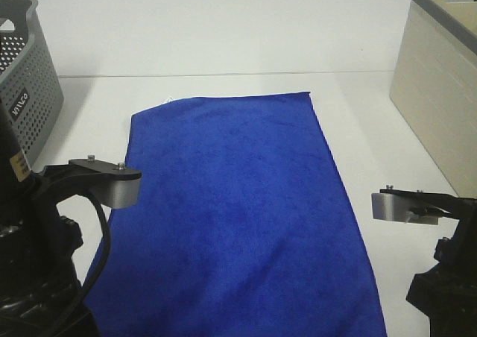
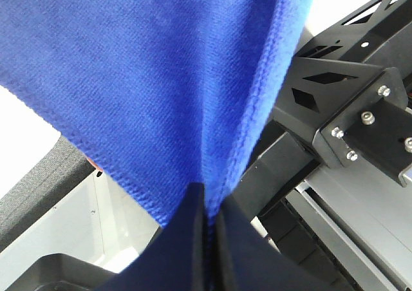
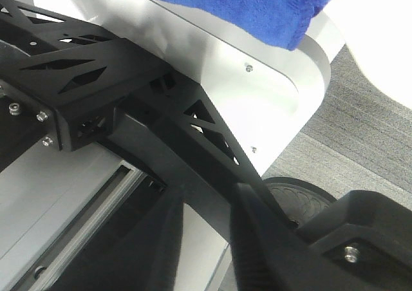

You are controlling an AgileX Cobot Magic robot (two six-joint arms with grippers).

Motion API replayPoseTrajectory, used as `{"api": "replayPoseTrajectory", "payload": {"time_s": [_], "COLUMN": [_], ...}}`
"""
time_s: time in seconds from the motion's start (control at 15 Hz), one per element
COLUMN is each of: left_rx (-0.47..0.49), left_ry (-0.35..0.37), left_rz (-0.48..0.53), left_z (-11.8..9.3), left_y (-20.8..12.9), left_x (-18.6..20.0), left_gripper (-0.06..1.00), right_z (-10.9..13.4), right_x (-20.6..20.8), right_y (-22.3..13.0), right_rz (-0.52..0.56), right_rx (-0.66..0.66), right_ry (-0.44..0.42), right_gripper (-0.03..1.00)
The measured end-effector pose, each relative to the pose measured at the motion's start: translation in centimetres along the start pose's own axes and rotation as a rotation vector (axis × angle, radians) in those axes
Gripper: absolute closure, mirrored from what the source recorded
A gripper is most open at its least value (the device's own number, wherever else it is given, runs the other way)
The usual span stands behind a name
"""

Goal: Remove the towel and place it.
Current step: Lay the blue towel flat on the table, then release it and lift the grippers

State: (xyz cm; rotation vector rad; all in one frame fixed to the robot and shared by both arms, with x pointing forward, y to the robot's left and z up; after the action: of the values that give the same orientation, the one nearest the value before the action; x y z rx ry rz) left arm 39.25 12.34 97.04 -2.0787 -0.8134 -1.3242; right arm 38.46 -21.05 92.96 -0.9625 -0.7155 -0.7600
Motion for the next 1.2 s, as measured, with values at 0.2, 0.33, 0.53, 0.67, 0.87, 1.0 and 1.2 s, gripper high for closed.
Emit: {"api": "replayPoseTrajectory", "payload": {"time_s": [0.2, 0.33, 0.53, 0.67, 0.87, 1.0, 1.2], "left_rx": [0.021, 0.026, 0.064, 0.085, 0.08, 0.069, 0.122], "left_ry": [0.0, 0.0, 0.0, 0.001, 0.01, 0.022, 0.125], "left_rz": [0.001, 0.001, 0.001, 0.007, 0.023, 0.031, 0.037], "left_z": [0.0, 0.0, 0.0, -0.2, -1.0, -1.2, -0.1], "left_y": [0.0, 0.0, 0.0, -0.1, -0.2, -0.3, -0.4], "left_x": [0.0, 0.0, 0.0, -0.1, -0.4, -0.6, -0.5], "left_gripper": [0.94, 0.93, 0.72, 0.56, 0.39, 0.37, 0.36], "right_z": [0.0, 0.0, 0.0, 0.0, 0.0, 0.0, 0.5], "right_x": [0.0, 0.0, 0.0, 0.0, 0.0, 0.0, 2.0], "right_y": [0.0, 0.0, 0.0, 0.0, 0.0, 0.0, 1.2], "right_rz": [0.0, 0.0, 0.0, 0.0, 0.0, 0.001, -0.073], "right_rx": [-0.002, -0.003, -0.003, -0.009, -0.022, -0.028, -0.047], "right_ry": [0.0, 0.0, 0.0, 0.0, 0.0, 0.0, -0.023], "right_gripper": [0.61, 0.6, 0.6, 0.6, 0.6, 0.6, 0.6]}}
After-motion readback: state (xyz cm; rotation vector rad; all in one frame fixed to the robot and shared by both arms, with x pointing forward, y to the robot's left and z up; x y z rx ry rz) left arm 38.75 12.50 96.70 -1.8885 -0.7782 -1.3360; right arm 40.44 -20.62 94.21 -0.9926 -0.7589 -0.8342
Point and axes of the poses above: a point on each arm's last joint axis where the gripper is mounted, x pointing back along that axis away from the gripper, z along the wrist's bending axis when the last joint is at zero, y = z × x, the point moved 2 cm from there along -x, pointing out along that axis toward the gripper, and after that the axes turned 5 degrees about -x, right-handed, at the moved point
